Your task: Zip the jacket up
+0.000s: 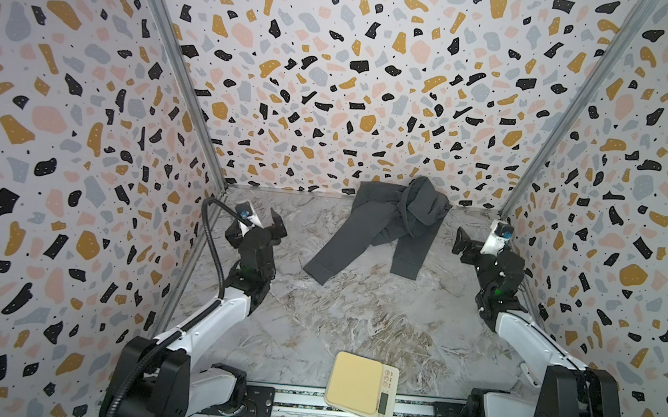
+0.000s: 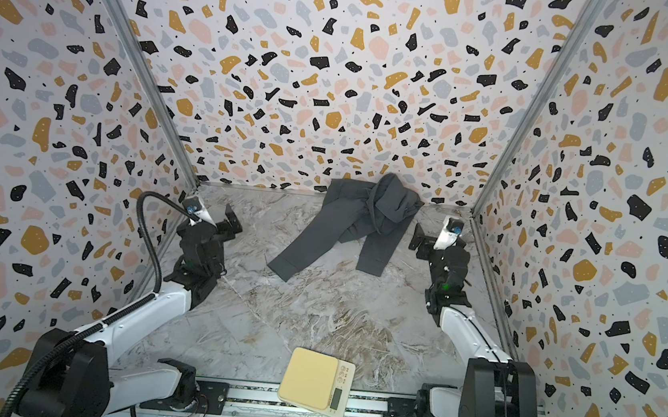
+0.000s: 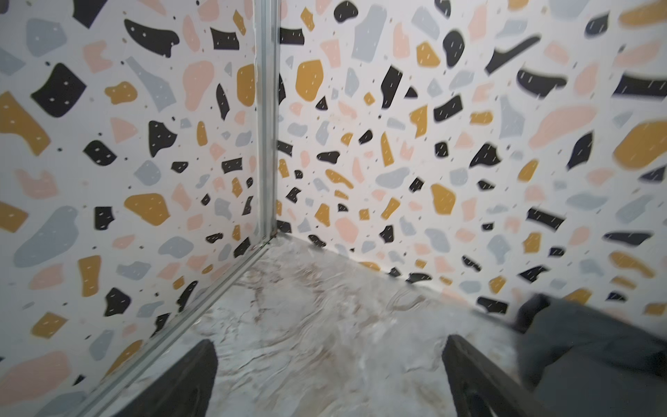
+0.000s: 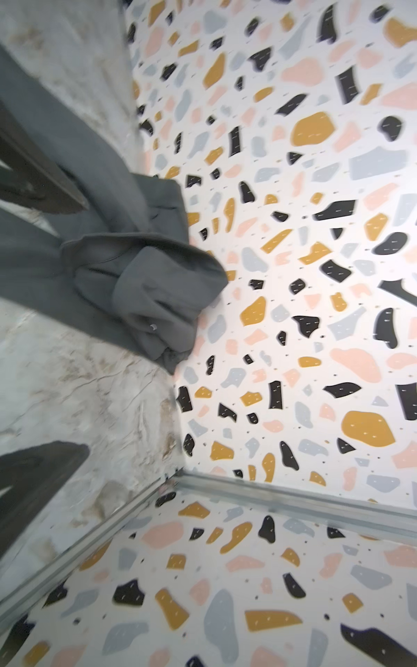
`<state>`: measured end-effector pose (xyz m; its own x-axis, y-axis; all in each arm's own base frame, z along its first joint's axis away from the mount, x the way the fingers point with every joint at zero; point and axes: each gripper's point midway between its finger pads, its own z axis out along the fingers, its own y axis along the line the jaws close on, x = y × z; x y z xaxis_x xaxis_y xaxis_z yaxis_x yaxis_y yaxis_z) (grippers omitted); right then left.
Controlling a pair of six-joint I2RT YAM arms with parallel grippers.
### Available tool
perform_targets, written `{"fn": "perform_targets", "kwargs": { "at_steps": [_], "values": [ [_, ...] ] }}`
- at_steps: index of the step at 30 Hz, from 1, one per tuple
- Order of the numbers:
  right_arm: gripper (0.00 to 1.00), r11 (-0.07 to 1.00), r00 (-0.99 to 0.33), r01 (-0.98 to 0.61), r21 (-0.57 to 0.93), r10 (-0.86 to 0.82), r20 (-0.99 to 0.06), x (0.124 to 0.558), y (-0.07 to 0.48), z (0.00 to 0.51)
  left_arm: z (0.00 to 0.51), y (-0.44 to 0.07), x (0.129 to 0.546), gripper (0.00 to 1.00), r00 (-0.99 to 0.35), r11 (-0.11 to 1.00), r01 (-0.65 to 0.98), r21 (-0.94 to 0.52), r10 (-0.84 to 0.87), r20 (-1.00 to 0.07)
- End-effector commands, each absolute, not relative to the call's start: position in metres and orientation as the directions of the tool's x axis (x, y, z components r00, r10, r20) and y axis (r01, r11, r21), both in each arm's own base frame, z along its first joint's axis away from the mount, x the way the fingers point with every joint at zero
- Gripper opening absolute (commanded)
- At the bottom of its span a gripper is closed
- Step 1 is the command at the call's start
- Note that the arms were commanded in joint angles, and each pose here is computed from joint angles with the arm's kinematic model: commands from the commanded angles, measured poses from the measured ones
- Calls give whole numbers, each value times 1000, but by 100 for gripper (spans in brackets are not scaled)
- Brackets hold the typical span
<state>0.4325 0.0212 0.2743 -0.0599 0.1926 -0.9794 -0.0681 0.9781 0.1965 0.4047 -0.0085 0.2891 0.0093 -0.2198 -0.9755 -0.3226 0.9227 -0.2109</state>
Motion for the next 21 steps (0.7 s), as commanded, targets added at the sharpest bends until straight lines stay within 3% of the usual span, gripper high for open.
{"fn": "perform_targets", "kwargs": {
  "at_steps": [1,5,9,12,18,21],
  "values": [
    [99,913,-293,-147,381,328,-898,463,47,244,252,-57,429,100,-232,932,-246,-267,-324,-917],
    [99,864,-385,-237,445,337,-859,526,70,245,255,-139,460,100,-326,944,-86,-318,-328,-887],
    [99,827,-457,-276,490,336,-824,578,81,224,212,-222,479,100,-441,836,53,-546,-471,-764],
    [99,815,-520,-256,520,338,-785,613,82,198,172,-259,488,100,-527,764,35,-644,-533,-662],
    [100,804,-604,-232,547,322,-729,649,88,141,112,-304,506,100,-632,717,-61,-694,-566,-529],
    [86,790,-642,-265,553,284,-713,651,98,120,88,-316,518,100,-656,698,-100,-709,-582,-480]
  ]
}}
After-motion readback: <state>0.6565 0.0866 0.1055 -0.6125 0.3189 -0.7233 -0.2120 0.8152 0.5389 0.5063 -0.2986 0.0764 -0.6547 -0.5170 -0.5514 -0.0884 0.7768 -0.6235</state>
